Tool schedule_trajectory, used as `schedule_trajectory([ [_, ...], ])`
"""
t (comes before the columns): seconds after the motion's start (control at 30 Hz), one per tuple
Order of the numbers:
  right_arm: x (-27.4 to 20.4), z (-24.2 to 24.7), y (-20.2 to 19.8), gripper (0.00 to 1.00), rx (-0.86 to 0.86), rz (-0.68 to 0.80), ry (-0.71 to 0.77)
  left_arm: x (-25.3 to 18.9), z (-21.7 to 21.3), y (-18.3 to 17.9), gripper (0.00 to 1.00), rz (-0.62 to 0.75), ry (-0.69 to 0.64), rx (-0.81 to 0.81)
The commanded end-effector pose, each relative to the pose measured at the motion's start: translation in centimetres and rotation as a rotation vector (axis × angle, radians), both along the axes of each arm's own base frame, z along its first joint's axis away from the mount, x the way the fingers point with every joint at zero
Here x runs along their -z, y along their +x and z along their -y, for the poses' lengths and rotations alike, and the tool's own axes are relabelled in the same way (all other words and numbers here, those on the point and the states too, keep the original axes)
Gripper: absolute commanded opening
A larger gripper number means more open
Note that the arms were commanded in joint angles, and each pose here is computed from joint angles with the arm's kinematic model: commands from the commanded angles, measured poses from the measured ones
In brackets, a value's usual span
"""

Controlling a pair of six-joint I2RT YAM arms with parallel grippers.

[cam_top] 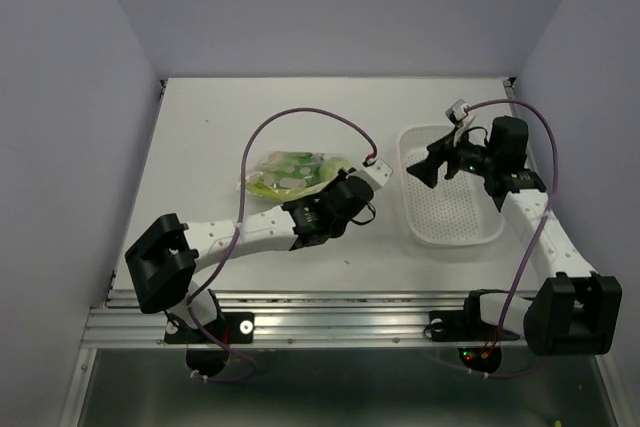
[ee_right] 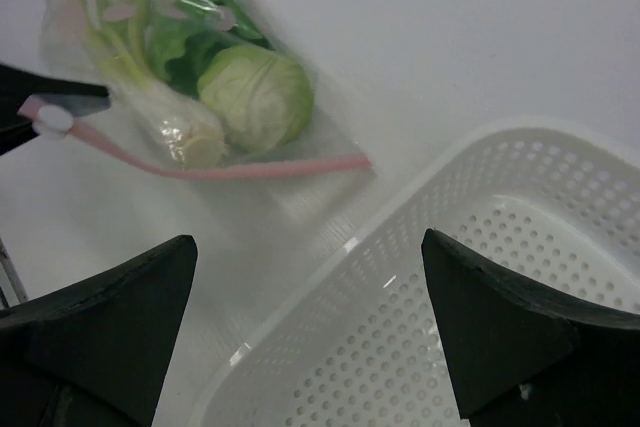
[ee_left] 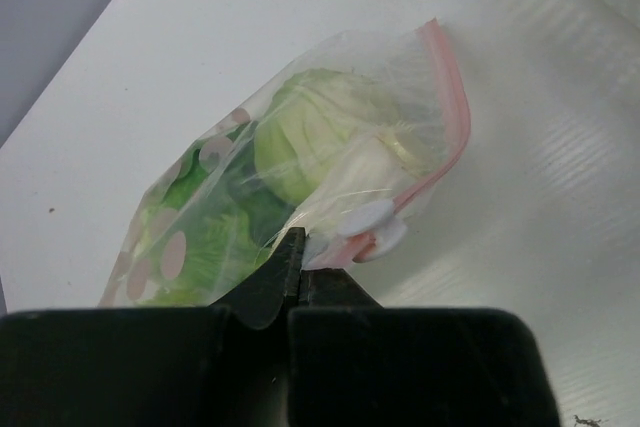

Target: Open the zip-top bag and remove the fake food

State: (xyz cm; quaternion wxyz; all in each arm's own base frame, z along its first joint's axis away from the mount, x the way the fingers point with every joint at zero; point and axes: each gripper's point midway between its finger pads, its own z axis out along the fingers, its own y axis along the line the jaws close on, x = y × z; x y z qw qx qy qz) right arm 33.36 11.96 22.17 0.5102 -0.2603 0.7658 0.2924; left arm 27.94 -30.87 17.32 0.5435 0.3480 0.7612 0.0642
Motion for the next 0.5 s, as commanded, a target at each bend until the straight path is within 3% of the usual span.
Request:
schedule_trajectory([
  [0.0, -3.1, -3.3, -2.5, 1.00, -0.361, 0.318, -0.028, -2.5, -0.1, 0.9, 0.00, -0.045, -0.036, 0.045],
  [0.13, -3.7, -5.9, -4.3, 1.00, -0.487, 0.396, -0.030, -2.6, 0.1, 1.4, 0.00, -0.082, -0.053, 0.066],
  [0.47, -3.7, -11.2, -5.9, 1.00, -0.566, 0.498, -0.018, -6.1, 1.8, -0.1, 0.00, -0.127, -0.185, 0.214],
])
